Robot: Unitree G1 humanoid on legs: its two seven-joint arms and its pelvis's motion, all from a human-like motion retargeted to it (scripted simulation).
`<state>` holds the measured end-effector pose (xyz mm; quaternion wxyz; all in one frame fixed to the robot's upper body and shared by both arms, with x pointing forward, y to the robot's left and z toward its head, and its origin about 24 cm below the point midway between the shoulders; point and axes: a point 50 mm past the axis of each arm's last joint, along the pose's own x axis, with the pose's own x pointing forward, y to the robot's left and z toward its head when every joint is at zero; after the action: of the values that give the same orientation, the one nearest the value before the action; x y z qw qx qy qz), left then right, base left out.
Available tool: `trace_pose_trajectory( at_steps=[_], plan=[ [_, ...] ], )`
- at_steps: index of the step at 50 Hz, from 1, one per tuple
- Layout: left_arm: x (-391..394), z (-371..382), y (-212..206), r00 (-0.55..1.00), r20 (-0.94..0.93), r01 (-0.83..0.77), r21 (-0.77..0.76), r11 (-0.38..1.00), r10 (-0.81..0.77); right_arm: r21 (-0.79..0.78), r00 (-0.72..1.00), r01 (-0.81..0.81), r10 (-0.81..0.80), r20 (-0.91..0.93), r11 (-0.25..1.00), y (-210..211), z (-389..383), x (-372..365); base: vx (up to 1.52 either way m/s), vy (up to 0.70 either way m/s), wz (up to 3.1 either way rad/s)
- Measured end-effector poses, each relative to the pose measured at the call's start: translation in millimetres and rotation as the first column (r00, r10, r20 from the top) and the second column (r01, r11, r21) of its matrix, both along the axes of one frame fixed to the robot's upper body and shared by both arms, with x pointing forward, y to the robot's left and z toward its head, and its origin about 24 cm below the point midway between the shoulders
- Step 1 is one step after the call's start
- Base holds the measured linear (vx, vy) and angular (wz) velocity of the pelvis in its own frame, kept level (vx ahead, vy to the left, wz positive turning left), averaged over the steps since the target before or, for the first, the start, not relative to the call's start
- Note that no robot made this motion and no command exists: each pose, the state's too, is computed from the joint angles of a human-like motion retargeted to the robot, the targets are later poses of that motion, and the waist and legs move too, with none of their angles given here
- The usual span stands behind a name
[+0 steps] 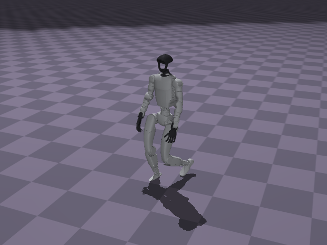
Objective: Walk
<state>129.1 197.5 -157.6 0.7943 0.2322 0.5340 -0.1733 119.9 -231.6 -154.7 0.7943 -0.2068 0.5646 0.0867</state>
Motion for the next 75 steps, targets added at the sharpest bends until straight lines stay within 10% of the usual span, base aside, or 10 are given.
trace_pose_trajectory(
  at_steps=[18,35,56,75],
  plan=[
    [-96,-20,3,0.951,-0.247,-0.190,0.010,0.982,0.187,-0.047,0.890,-0.210,0.211,0.404,0.977,33,57,119,0.54,-0.05,0.14],
    [-52,-10,24,0.936,-0.120,-0.333,-0.008,0.943,0.330,0.152,0.992,-0.087,0.099,-0.072,0.985,45,-10,-4,0.59,0.04,0.25],
    [91,52,31,0.899,0.368,-0.236,-0.052,0.970,0.238,0.122,0.981,0.188,-0.179,-0.081,0.975,15,-11,-29,0.55,-0.06,0.18],
    [-61,-15,-1,0.978,-0.189,-0.097,-0.018,0.995,0.092,0.068,0.997,0.058,-0.054,-0.060,0.996,16,-8,-16,0.58,-0.11,0.17]
  ],
)
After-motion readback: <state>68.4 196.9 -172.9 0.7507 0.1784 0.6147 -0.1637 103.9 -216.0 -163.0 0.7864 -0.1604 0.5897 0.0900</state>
